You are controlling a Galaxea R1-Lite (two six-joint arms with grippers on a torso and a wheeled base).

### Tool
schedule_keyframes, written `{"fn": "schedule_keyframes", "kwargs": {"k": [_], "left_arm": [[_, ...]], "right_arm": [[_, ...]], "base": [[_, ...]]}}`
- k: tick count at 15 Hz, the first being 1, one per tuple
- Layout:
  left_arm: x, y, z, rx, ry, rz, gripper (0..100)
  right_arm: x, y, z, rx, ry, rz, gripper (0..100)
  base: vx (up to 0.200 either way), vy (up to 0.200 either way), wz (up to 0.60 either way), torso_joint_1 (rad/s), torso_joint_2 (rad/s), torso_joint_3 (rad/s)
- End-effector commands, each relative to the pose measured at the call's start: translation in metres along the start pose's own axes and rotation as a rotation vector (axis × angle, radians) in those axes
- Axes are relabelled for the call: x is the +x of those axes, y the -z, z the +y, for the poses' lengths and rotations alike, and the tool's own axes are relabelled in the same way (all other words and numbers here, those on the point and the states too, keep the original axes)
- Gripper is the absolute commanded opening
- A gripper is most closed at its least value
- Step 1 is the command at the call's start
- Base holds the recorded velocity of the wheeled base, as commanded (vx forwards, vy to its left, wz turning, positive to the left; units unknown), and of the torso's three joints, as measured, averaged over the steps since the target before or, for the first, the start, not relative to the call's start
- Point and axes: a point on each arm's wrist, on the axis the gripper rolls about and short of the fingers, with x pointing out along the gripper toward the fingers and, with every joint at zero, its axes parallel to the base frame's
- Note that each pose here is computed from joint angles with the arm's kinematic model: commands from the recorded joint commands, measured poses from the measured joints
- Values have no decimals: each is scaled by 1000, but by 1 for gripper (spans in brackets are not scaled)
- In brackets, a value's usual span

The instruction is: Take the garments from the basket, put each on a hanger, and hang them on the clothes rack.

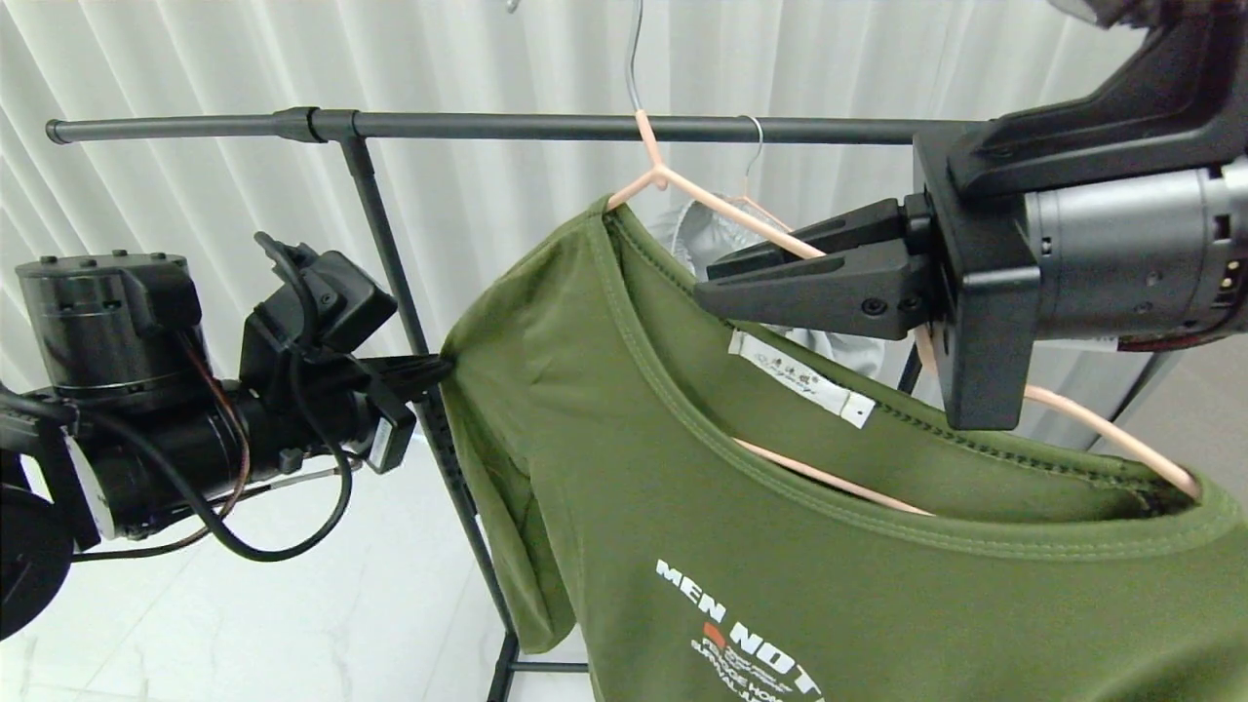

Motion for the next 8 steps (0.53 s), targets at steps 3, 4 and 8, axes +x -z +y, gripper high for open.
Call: {"fn": "schedule_keyframes", "kwargs": {"k": [3,4,8], "left_arm": [[-6,22,12,-15,-72,52,0],[-9,30,15,-19,-104,58,0],[-15,36,16,3,-154,24,0]], "right_arm": [[-6,-2,-1,0,15,-11,0],[-8,-3,-1,-1,17,-14,0],[-9,-3,-3,-1,27,-15,0]], "base": [[0,0,0,0,0,0],[0,0,0,0,0,0],[0,0,0,0,0,0]]}}
